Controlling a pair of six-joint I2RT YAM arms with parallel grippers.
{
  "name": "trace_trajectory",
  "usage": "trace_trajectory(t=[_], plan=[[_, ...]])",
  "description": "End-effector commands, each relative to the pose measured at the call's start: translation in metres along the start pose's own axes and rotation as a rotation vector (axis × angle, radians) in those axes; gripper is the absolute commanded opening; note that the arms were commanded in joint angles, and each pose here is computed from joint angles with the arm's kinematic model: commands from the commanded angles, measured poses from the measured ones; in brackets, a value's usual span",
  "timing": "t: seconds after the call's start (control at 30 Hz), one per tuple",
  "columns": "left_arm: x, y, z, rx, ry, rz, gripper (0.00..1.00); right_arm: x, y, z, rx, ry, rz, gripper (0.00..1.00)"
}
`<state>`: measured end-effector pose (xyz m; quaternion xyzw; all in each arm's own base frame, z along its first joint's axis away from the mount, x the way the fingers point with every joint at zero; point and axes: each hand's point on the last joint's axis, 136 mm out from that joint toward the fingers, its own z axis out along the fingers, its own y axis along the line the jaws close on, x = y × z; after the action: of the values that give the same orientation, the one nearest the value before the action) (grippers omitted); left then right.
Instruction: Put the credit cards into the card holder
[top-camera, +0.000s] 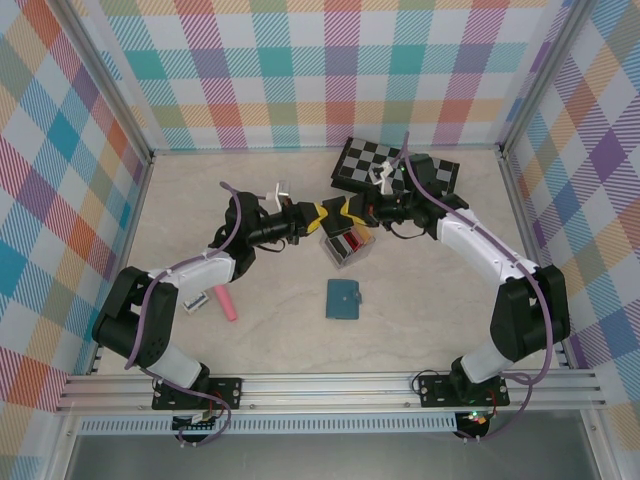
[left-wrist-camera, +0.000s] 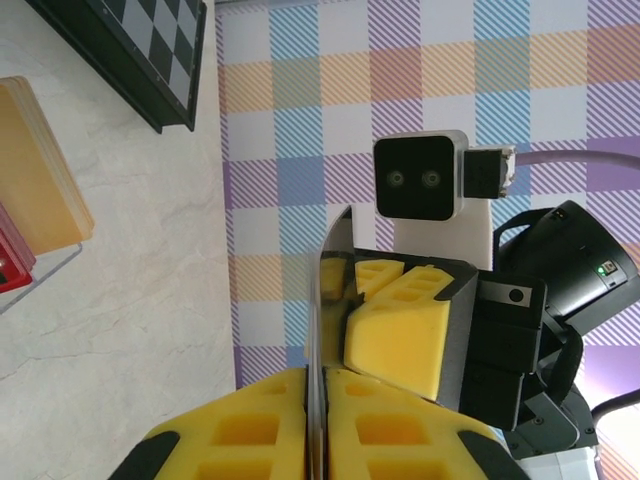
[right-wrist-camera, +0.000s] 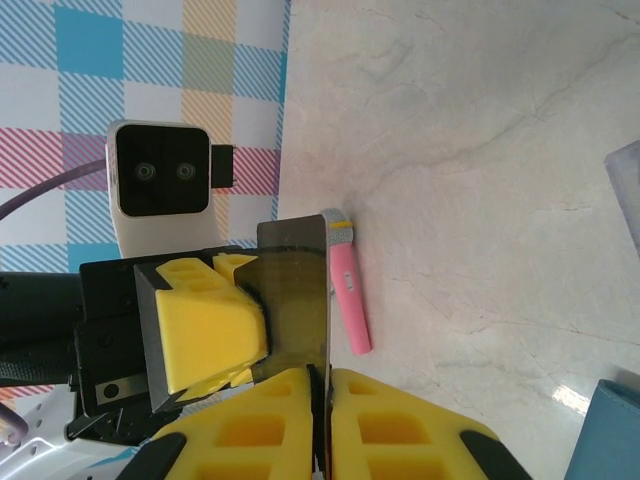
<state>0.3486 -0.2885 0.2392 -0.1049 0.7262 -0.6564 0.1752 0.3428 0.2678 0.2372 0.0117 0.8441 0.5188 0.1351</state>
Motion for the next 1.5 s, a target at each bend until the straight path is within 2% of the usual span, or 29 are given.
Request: trace_trajectory(t=[0.0, 0.2, 0.3, 0.4, 0.53, 0.6, 0.83, 1.07, 1.47], plan=[[-0.005, -0.014, -0.009, 0.032, -0.026, 0.049, 0.11, -0.010, -0.019, -0.011, 0.090, -0.071, 0.012, 0.11], [-0.006, 0.003, -0.010, -0.046, -0.034, 0.018, 0.08, -0.012, -0.027, -0.014, 0.138, -0.107, 0.014, 0.06], [-0.009, 0.028, -0.012, -0.194, -0.049, -0.021, 0.00, -0.014, -0.033, -0.022, 0.195, -0.142, 0.001, 0.07], [-0.010, 0.058, -0.023, -0.423, -0.066, -0.057, 0.00, -0.015, -0.049, -0.033, 0.315, -0.179, -0.009, 0.07], [0.004, 0.089, -0.036, -0.747, -0.020, -0.144, 0.00, -0.012, -0.065, -0.048, 0.434, -0.197, -0.038, 0.08], [0.010, 0.093, -0.030, -0.805, 0.023, -0.155, 0.00, -0.011, -0.070, -0.053, 0.477, -0.201, -0.050, 0.08], [0.012, 0.114, -0.022, -1.087, 0.030, -0.166, 0.00, -0.004, -0.080, -0.064, 0.546, -0.207, -0.079, 0.09], [0.011, 0.122, 0.002, -1.118, -0.005, -0.178, 0.00, 0.004, -0.085, -0.065, 0.550, -0.192, -0.102, 0.09], [0.005, 0.126, 0.034, -1.093, -0.018, -0.195, 0.00, 0.010, -0.092, -0.060, 0.540, -0.158, -0.111, 0.10]])
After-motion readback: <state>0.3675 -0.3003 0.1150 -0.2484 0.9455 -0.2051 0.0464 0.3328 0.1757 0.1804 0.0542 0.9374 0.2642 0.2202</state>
